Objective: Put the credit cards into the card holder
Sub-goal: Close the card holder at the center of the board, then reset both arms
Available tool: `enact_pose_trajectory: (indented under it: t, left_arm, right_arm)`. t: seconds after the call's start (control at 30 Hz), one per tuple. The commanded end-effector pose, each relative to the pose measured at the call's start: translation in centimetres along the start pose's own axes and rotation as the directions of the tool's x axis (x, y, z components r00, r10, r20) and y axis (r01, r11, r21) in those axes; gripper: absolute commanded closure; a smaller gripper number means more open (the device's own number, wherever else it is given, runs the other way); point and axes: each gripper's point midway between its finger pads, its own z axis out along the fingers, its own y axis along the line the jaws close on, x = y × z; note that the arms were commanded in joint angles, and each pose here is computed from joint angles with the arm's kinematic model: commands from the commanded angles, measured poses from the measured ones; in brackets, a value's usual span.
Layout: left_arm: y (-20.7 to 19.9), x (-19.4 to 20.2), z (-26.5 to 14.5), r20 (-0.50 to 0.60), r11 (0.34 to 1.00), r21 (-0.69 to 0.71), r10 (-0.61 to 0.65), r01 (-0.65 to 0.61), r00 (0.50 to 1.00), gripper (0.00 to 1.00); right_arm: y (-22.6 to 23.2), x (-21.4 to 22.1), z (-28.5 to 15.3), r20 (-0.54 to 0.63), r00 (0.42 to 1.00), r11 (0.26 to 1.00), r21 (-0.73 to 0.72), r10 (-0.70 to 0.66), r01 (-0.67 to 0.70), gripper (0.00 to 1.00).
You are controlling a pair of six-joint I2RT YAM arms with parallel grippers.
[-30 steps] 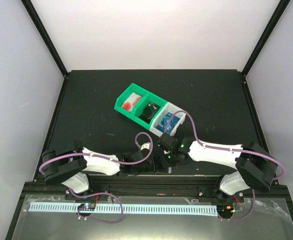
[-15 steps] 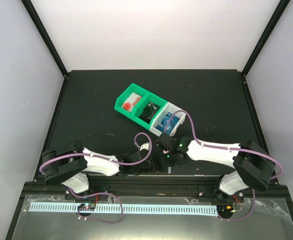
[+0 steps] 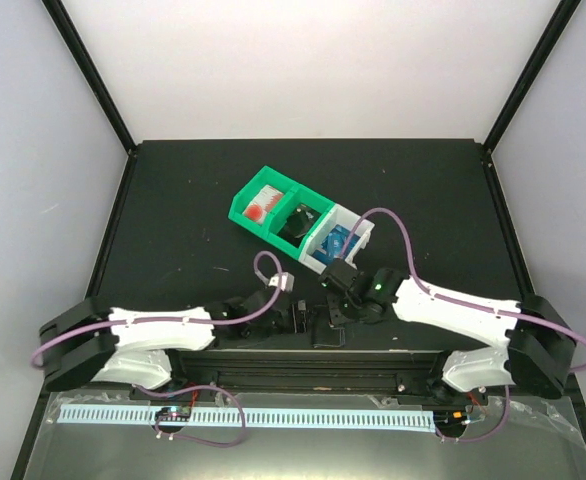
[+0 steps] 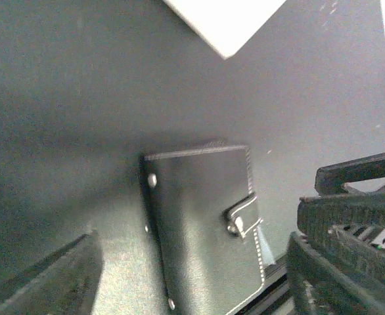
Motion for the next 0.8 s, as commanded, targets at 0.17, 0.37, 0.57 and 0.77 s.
enact_pose_trajectory:
  t: [0.17,0.37,0.57,0.77]
  left_arm:
    - [-1.9,-6.3,-7.6,0.166,0.977,-0.061,0.21,-0.203,0.963,0.01]
    - [-2.5,-10.4,-16.1,0.351,0.96,-0.129,0.279,-0.25,0.894,0.01]
    - [-0.8,-13.2,-25.9,0.521,0.949,-0.214,0.311,-0.231,0.795,0.01]
    - [1.6,-14.1,-33.5,0.628,0.947,-0.256,0.317,-0.196,0.711,0.01]
  right_arm:
    - [-5.4,-3.6,-8.6,0.317,0.945,0.978,0.155,0.087,-0.142,0.42]
    - [-8.9,-5.5,-16.4,0.549,0.832,0.958,0.187,0.082,-0.218,0.3]
    - [-11.4,-6.4,-24.4,0.741,0.664,0.955,0.113,0.103,-0.275,0.25]
    - [-14.1,-5.4,-30.5,0.835,0.524,0.947,0.012,0.166,-0.32,0.22]
